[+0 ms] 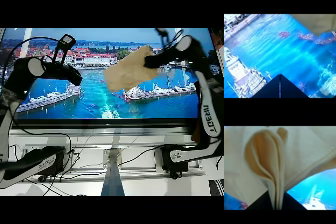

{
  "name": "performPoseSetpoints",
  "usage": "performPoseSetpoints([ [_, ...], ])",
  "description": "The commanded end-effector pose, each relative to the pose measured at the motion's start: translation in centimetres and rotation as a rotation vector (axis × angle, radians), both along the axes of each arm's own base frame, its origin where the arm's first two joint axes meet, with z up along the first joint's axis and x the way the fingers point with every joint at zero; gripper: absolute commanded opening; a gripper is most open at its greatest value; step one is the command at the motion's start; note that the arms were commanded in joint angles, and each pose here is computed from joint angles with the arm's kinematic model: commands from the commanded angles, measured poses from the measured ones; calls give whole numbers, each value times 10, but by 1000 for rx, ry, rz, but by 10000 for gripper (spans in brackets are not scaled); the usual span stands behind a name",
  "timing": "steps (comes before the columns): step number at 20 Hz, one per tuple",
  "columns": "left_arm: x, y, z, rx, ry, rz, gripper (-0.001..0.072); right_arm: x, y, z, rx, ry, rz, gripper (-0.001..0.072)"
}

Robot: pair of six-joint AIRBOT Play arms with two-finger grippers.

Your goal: Fold the clothes and pants, and hang the long-sleeved shirts on hangers.

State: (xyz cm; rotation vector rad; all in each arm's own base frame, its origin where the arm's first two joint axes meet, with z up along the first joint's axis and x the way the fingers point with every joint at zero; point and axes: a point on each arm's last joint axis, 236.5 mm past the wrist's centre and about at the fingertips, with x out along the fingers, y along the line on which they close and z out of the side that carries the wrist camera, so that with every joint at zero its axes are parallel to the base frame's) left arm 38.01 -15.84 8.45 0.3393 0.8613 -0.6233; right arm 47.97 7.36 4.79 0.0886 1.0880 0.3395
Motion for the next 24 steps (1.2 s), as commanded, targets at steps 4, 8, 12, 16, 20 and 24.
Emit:
performPoseSetpoints([
  [4,-9,29,55,91,-181,11,10,-63,-218,98,-205,-96,-586,13],
  [8,-11,39,67,124,-226,19,10,-149,-305,116,-169,-13,-1047,12],
  [12,-10,42,66,139,-227,20,11,-241,-350,111,-195,155,-1336,11],
  [16,-10,42,66,139,-227,20,10,-288,-373,106,-199,224,-1522,13],
  [20,-10,42,66,139,-227,20,10,-293,-383,107,-171,193,-1610,418],
  [24,-10,42,66,139,-227,20,10,-284,-384,104,-190,189,-1520,106],
])
